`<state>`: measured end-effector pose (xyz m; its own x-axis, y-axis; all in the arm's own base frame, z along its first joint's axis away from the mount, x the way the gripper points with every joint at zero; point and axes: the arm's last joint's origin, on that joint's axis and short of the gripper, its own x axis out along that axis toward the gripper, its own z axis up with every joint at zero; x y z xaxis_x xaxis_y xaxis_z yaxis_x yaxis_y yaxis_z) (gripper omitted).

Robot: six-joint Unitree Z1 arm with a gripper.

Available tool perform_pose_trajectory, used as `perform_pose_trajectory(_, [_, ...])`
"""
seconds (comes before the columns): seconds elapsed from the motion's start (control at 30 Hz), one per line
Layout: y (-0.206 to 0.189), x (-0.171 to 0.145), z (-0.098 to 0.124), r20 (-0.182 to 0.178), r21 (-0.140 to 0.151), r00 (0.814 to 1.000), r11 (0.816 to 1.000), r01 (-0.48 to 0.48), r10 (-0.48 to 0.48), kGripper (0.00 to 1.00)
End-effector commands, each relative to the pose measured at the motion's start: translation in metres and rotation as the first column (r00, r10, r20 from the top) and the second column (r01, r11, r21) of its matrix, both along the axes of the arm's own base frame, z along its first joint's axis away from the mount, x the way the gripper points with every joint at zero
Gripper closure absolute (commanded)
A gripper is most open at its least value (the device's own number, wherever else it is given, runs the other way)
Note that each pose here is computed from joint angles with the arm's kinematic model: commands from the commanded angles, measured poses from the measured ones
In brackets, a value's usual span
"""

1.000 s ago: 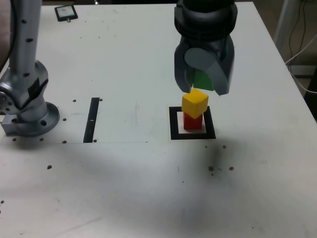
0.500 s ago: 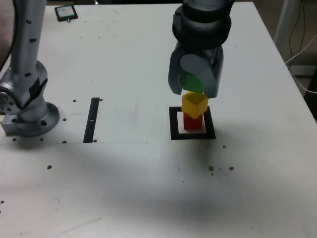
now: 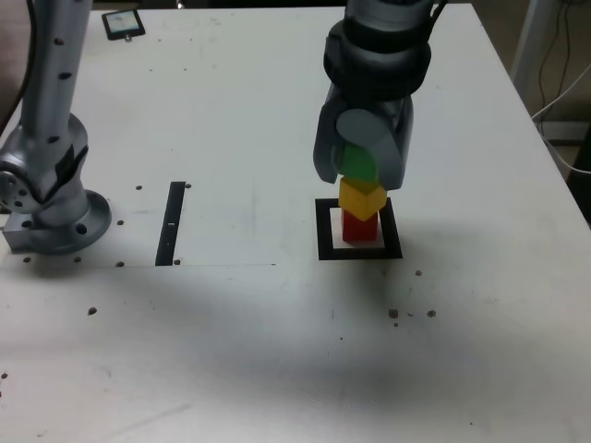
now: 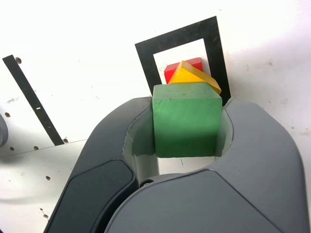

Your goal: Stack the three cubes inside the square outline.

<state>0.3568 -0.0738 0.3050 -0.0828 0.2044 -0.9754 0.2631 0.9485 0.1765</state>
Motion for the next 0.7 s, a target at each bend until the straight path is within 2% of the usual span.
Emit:
perform_pose_trajectory(0.0, [0.0011,0.0003,-0.002,-0.003,-0.005,1.0,1.0,-0.003,0.003,0.66])
perform_pose_trajectory(0.37, [0.001,0.0013,-0.0062,0.007,-0.021,1.0,1.0,-0.007,0.007,0.66])
perform_pose_trajectory(0.43, [0.0009,0.0015,-0.0065,0.01,-0.022,1.0,1.0,-0.007,0.007,0.63])
perform_pose_trajectory(0.5, [0.001,0.0013,-0.006,0.014,-0.023,1.0,1.0,-0.007,0.007,0.51])
perform_pose_trajectory(0.67, [0.0015,-0.0008,-0.0033,0.024,-0.022,1.0,1.0,-0.014,0.015,0.08])
